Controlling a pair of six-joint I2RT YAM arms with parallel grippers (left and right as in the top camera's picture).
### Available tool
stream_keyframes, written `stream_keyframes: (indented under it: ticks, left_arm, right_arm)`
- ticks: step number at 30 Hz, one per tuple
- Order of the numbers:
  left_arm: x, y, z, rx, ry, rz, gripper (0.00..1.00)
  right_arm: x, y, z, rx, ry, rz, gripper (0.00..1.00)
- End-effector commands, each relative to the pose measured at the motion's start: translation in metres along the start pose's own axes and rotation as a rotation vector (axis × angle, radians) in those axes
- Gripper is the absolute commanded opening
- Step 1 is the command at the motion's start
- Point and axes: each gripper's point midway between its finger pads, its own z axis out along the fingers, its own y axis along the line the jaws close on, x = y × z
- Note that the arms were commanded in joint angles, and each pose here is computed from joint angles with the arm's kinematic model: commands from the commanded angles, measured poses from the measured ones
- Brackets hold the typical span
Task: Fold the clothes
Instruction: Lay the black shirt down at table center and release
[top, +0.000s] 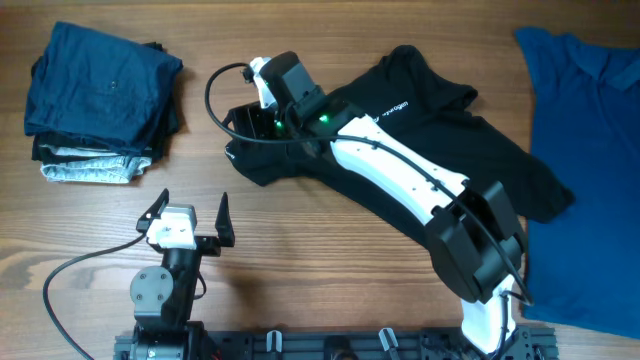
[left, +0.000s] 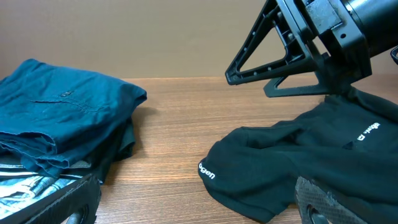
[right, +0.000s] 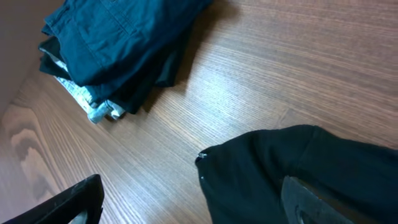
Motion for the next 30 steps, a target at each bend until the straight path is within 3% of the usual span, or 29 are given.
stream_keyframes:
  ticks: [1, 6, 9, 12, 17, 19, 21, 23, 24, 26, 30]
  left_arm:
    - [0.002, 0.002, 0.0, -0.01, 0.001, 0.018, 1.0]
    - [0.002, 0.002, 0.0, -0.01, 0.001, 0.019, 1.0]
    - [0.002, 0.002, 0.0, -0.01, 0.001, 0.019, 1.0]
    - [0.002, 0.002, 0.0, -0.01, 0.001, 0.019, 1.0]
    - [0.002, 0.002, 0.0, -0.01, 0.001, 0.018, 1.0]
    - [0.002, 0.002, 0.0, -0.01, 0.001, 0.018, 1.0]
    - [0.002, 0.002, 0.0, -0.01, 0.001, 0.018, 1.0]
    - [0.002, 0.002, 0.0, -0.01, 0.001, 0.019, 1.0]
    - [0.002, 0.002, 0.0, -0.01, 0.001, 0.019, 1.0]
    - [0.002, 0.002, 0.0, -0.01, 0.001, 0.019, 1.0]
    - [0.002, 0.002, 0.0, -0.01, 0.001, 0.019, 1.0]
  right_arm:
    - [-0.039, -0.005, -0.049, 0.02, -0.091, -0.032, 0.92]
    - [-0.039, -0.108, -0.164, 0.289, -0.064, 0.172, 0.93]
    - [-0.007, -0.172, -0.219, 0.429, 0.015, 0.35, 0.93]
    - [0.036, -0.227, -0.251, 0.537, 0.123, 0.516, 0.81]
    - [0.021, -0.271, -0.243, 0.589, 0.102, 0.302, 0.68]
    - [0.019, -0.287, -0.229, 0.606, 0.105, 0.276, 0.58]
    - [0.037, -0.301, -0.213, 0.619, 0.155, 0.352, 0.34]
    - [0.055, -0.309, -0.198, 0.629, 0.18, 0.505, 0.26]
    - [0.062, -0.314, -0.189, 0.63, 0.192, 0.555, 0.26]
    - [0.075, -0.323, -0.17, 0.625, 0.22, 0.61, 0.36]
    - [0.084, -0.348, -0.129, 0.592, 0.201, 0.643, 0.38]
